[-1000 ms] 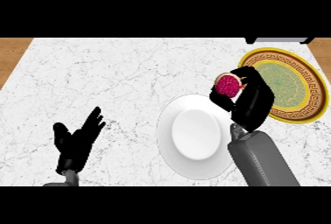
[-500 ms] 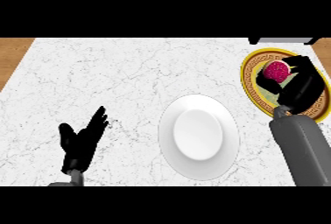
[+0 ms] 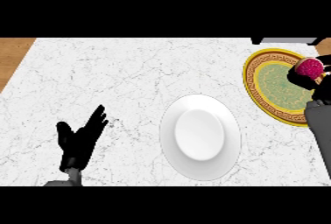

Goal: Pick the cupcake from the plate and place it in the plate

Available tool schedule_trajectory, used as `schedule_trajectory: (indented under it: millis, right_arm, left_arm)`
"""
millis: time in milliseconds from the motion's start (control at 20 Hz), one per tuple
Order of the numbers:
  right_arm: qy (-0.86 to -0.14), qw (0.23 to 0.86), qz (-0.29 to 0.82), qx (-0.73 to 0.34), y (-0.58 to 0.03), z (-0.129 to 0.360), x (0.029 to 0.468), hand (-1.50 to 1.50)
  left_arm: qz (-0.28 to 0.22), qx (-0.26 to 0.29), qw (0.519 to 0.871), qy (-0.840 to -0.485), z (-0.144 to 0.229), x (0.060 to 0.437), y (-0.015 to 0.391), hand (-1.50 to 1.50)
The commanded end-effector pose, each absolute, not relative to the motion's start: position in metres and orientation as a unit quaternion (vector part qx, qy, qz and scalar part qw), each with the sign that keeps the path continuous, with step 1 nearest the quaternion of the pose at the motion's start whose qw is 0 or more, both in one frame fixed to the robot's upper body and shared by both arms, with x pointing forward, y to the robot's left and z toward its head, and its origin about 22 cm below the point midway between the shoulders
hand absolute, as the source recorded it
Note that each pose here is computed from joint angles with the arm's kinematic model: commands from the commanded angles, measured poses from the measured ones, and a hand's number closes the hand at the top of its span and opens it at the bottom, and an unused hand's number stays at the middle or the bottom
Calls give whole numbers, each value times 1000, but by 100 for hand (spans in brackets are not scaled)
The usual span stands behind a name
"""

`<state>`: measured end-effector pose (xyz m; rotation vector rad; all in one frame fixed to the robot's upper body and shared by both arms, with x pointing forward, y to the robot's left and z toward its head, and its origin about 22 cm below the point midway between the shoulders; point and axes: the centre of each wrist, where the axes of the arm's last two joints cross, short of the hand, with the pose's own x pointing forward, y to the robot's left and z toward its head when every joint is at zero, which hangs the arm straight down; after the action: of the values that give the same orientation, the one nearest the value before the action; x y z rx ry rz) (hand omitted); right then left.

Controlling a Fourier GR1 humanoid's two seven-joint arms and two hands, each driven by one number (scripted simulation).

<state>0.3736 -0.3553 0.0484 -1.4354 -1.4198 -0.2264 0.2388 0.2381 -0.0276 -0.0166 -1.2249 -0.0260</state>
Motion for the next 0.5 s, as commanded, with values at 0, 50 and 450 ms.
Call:
schedule_trajectory:
  millis: [0,50,450]
  right_arm:
    - [-525,618,-79,-580,-391,44,374,150]
    - [-497,635,-42,-590,-402,34,364,-150]
    - [-562,659,-23,-499,-419,29,363,-150]
  left_arm:
    - [-19,-8,824,-567,-26,245,232,0]
    - [-18,-10,818,-574,-33,239,230,0]
    - [-27,-22,828,-560,-35,234,229,0]
